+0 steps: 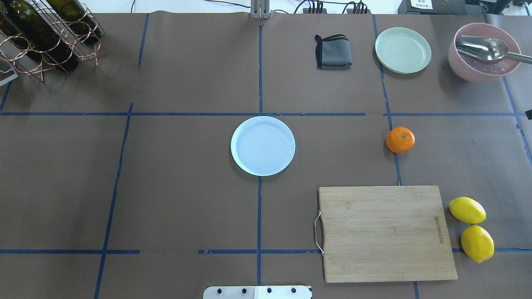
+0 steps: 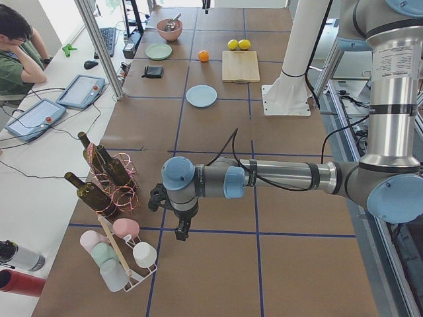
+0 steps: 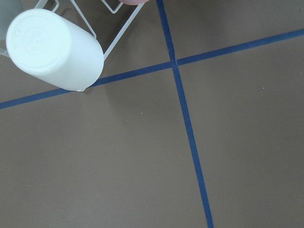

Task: Pick orange to plate
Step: 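Reach the right gripper down to the orange and grasp it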

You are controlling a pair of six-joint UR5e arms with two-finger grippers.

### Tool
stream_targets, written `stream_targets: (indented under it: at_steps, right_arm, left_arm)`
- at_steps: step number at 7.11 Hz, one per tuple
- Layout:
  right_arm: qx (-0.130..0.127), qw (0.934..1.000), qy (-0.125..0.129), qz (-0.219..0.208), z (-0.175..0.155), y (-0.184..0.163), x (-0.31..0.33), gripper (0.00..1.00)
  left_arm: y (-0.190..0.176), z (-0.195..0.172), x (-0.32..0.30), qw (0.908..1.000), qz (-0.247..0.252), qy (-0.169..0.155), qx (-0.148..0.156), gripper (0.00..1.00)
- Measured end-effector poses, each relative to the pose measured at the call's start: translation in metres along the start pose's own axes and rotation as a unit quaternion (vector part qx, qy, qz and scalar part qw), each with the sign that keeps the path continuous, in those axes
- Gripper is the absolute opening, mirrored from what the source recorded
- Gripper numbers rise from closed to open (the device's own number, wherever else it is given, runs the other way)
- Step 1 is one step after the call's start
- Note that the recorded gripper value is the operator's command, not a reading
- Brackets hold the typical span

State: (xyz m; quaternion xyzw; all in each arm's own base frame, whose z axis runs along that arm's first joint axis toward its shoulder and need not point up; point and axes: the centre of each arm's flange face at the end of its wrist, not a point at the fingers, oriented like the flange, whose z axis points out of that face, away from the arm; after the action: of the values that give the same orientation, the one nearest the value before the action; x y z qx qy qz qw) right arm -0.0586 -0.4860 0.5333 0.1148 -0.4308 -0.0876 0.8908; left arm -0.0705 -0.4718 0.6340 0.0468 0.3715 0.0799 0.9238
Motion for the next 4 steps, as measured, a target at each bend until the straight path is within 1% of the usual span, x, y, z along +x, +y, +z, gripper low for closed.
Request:
stream_targets:
  at_steps: [1, 2, 3, 4]
  right_arm:
    - [-0.006, 0.9999, -0.007, 0.008, 0.014, -0.016, -0.037, 1.0]
    - [-0.013, 0.9998, -0.005, 0.013, 0.035, -0.028, -0.075, 1.0]
    - [-0.012, 0.9998, 0.004, 0.012, 0.06, -0.034, -0.11, 1.0]
    - [-0.003, 0.9999, 0.011, 0.006, 0.089, -0.036, -0.144, 1.0]
  left_arm:
    - [-0.002, -0.004, 0.004, 1.0, 0.001, 0.0, 0.005, 1.0]
    - [-0.003, -0.008, 0.007, 0.9999, 0.004, -0.001, 0.01, 1.0]
    - [-0.004, -0.012, 0.01, 0.9999, 0.007, -0.001, 0.013, 1.0]
    - [-0.005, -0.015, 0.013, 0.9998, 0.01, -0.002, 0.017, 1.0]
